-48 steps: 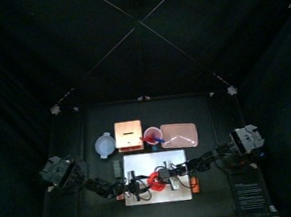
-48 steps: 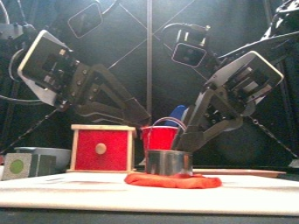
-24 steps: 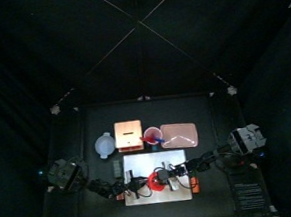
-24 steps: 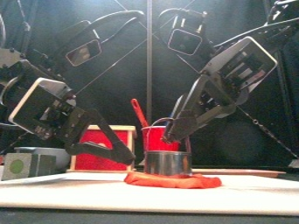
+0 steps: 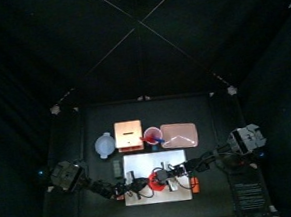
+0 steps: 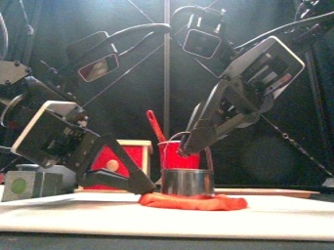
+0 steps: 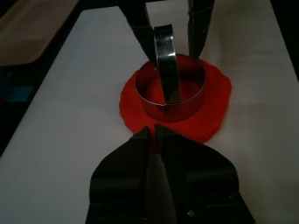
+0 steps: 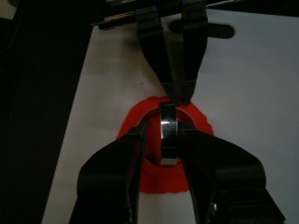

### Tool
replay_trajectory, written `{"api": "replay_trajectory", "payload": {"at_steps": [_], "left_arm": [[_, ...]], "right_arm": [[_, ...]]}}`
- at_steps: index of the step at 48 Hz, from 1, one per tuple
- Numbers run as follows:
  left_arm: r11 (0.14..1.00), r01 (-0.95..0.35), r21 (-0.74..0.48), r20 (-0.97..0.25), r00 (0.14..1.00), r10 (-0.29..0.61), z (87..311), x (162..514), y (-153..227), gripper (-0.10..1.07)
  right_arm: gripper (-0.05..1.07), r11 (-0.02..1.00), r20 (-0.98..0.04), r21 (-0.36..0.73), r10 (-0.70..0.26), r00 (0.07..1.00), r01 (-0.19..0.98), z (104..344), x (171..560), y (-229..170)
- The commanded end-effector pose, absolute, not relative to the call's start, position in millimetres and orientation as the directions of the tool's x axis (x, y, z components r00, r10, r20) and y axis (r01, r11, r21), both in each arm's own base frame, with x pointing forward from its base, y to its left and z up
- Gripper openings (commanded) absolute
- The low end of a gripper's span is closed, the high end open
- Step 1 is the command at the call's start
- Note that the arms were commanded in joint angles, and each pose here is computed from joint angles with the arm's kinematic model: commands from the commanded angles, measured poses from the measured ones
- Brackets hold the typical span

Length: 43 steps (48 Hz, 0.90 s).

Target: Cut dough with cookie cutter and remove excess

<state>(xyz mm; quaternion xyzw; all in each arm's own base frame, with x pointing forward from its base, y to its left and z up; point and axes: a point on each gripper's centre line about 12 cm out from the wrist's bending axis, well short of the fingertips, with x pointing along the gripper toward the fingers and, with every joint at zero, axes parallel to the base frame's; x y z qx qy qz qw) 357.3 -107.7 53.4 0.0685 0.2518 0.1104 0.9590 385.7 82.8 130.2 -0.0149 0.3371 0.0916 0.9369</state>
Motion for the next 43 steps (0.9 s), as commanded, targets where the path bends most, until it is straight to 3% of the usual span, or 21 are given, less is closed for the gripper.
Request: {"api": "replay_trajectory", "payload": {"at_steps": [1, 17, 31, 43], "left_arm": [[0.967, -0.189, 0.171, -0.483, 0.839, 0.249, 53.3, 359.0, -105.8, 0.57], [0.968, -0.187, 0.17, -0.489, 0.836, 0.248, 52.6, 358.8, -105.6, 0.57], [0.968, -0.186, 0.169, -0.488, 0.837, 0.246, 53.2, 359.0, -105.7, 0.57], [0.968, -0.187, 0.168, -0.491, 0.836, 0.247, 53.2, 357.7, -105.1, 0.57]], "right_arm": [[0.69, 0.983, -0.591, 0.04, 0.167, 0.789, -0.178, 150.5, 392.0, 83.5], [0.67, 0.986, -0.586, 0.059, 0.163, 0.794, -0.159, 152.3, 394.4, 82.4], [0.48, 0.986, -0.594, 0.055, 0.161, 0.788, -0.16, 151.4, 393.3, 81.7], [0.47, 0.985, -0.585, 0.044, 0.161, 0.795, -0.167, 171.6, 384.4, 78.2]]}}
